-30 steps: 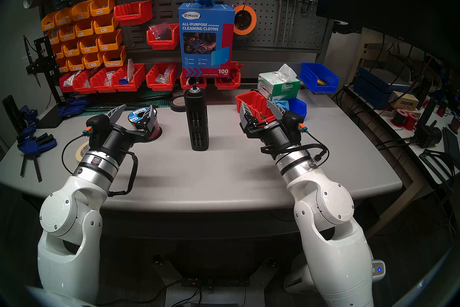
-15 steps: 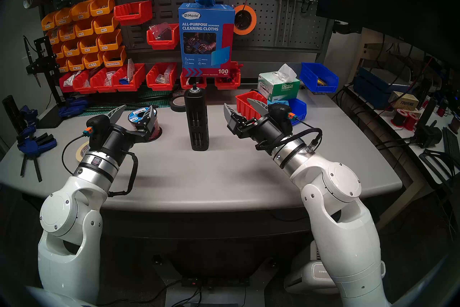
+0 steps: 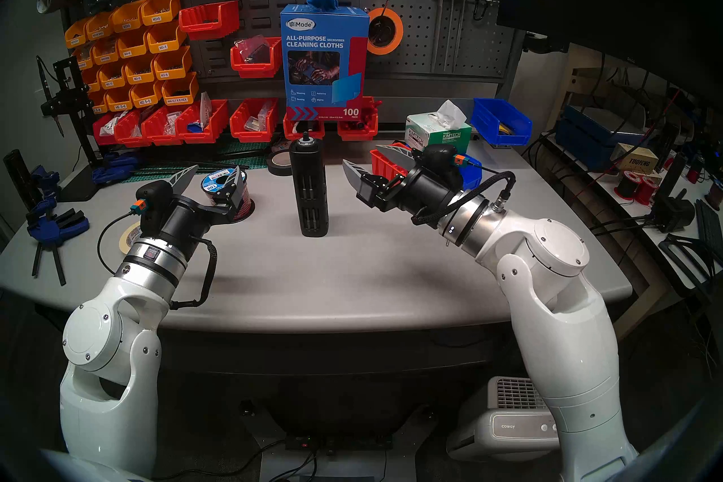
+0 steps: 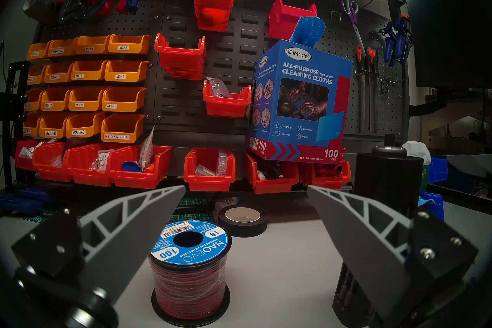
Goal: Pick a screwdriver bit and insert it into the screwdriver
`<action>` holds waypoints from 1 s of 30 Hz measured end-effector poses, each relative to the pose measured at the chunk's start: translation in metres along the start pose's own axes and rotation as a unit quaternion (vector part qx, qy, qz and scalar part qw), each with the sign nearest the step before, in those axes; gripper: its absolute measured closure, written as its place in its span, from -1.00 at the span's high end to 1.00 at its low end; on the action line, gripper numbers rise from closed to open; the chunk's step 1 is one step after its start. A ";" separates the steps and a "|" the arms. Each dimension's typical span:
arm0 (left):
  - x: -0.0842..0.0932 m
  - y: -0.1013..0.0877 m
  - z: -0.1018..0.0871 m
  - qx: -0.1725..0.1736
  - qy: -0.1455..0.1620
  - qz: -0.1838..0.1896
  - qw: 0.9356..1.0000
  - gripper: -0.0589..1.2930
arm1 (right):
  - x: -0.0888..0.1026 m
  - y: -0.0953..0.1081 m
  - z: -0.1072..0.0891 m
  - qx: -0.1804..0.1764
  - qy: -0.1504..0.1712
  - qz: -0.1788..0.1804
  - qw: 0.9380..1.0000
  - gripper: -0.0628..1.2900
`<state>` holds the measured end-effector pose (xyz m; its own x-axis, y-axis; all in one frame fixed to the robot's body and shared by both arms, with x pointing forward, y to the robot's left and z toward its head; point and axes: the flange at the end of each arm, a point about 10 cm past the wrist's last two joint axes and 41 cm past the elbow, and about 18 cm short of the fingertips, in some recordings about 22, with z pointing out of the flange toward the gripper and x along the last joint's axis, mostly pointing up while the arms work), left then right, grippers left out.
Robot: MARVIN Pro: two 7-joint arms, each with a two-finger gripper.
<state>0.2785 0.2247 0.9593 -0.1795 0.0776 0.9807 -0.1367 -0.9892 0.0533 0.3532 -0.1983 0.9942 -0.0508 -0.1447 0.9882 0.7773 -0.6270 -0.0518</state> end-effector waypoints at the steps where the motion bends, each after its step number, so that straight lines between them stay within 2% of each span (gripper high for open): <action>1: 0.000 0.000 0.000 0.000 0.000 0.000 1.000 0.95 | 0.001 0.002 0.000 0.004 -0.002 -0.001 1.000 0.95; 6: 0.000 0.000 0.000 0.000 0.000 0.000 1.000 0.95 | 0.004 0.009 0.003 0.026 -0.011 0.000 1.000 0.95; 14: 0.000 0.000 0.000 0.000 -0.001 0.000 1.000 0.95 | -0.006 0.017 0.017 0.053 -0.027 0.015 0.998 0.95; 30: -0.001 0.000 0.000 0.000 -0.001 0.000 1.000 0.95 | -0.004 0.017 0.051 0.099 -0.010 0.027 0.995 0.95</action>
<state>0.2784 0.2249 0.9582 -0.1767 0.0771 0.9812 -0.1364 -0.9892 0.0531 0.3991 -0.1692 0.9966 0.0054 -0.1566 0.9876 0.8871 -0.4551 -0.0771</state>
